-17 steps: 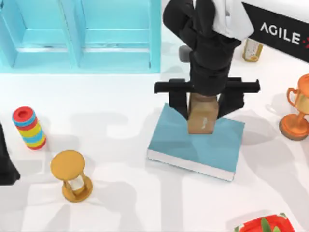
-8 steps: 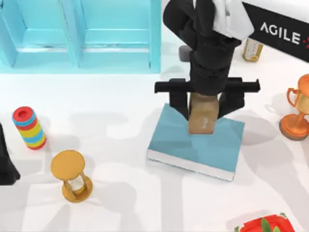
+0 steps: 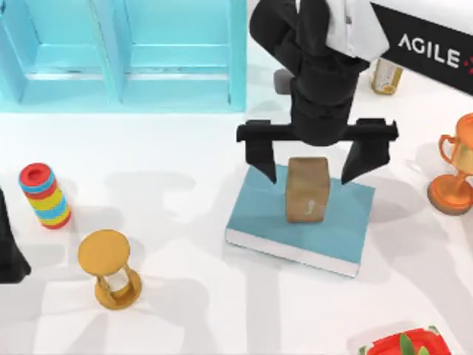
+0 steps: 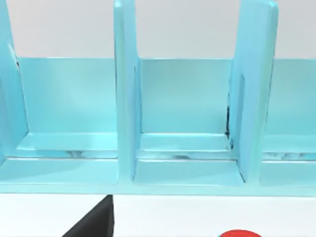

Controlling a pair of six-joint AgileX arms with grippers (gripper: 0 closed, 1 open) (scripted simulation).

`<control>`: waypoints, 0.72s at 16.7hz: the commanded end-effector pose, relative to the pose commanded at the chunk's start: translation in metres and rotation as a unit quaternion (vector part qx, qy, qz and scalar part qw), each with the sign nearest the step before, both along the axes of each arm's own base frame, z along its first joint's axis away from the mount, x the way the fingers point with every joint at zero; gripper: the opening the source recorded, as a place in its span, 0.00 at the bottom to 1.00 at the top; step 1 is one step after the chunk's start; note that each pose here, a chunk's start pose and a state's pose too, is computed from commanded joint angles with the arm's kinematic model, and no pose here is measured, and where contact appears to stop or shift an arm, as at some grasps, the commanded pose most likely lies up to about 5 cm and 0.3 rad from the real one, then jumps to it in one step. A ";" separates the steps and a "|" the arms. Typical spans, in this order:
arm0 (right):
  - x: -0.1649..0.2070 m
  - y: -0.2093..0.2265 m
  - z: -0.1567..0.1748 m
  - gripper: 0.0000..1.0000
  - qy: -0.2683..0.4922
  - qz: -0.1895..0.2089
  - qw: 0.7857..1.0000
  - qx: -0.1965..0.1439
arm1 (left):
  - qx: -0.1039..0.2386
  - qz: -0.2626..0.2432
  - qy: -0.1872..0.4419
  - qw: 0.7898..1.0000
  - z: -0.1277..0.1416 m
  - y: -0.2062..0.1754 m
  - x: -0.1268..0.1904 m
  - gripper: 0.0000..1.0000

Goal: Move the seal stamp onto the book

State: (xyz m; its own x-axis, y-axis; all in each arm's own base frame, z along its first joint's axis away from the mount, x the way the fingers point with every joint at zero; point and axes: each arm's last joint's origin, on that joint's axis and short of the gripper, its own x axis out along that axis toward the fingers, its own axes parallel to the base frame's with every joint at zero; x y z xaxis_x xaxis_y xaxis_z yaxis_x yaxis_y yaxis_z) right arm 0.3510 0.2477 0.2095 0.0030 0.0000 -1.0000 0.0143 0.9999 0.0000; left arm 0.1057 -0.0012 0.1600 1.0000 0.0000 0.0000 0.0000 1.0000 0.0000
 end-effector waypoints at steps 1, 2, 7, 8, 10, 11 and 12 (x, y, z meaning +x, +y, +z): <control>0.000 0.000 0.000 1.00 0.000 0.000 1.000 0.000 | 0.000 0.000 0.000 1.000 0.000 0.000 0.000 1.00; 0.000 0.000 0.000 1.00 0.000 0.000 1.000 0.000 | 0.000 0.000 0.000 1.000 0.000 0.000 0.000 1.00; 0.000 0.000 0.001 1.00 0.000 0.000 1.000 0.000 | 0.000 0.000 0.000 1.000 0.000 0.000 0.000 1.00; 0.000 0.001 0.004 1.00 0.000 0.001 1.000 -0.001 | 0.000 0.000 0.000 1.000 0.000 0.000 0.000 1.00; 0.000 0.002 0.015 1.00 0.000 0.002 1.000 0.000 | 0.000 0.000 0.000 1.000 0.000 0.000 0.000 1.00; 0.000 0.001 0.022 1.00 0.000 0.001 1.000 0.000 | 0.000 0.000 0.000 1.000 0.000 0.000 0.000 1.00; 0.000 0.000 0.027 1.00 0.000 0.001 1.000 0.000 | 0.000 0.000 0.000 1.000 0.000 0.000 0.000 1.00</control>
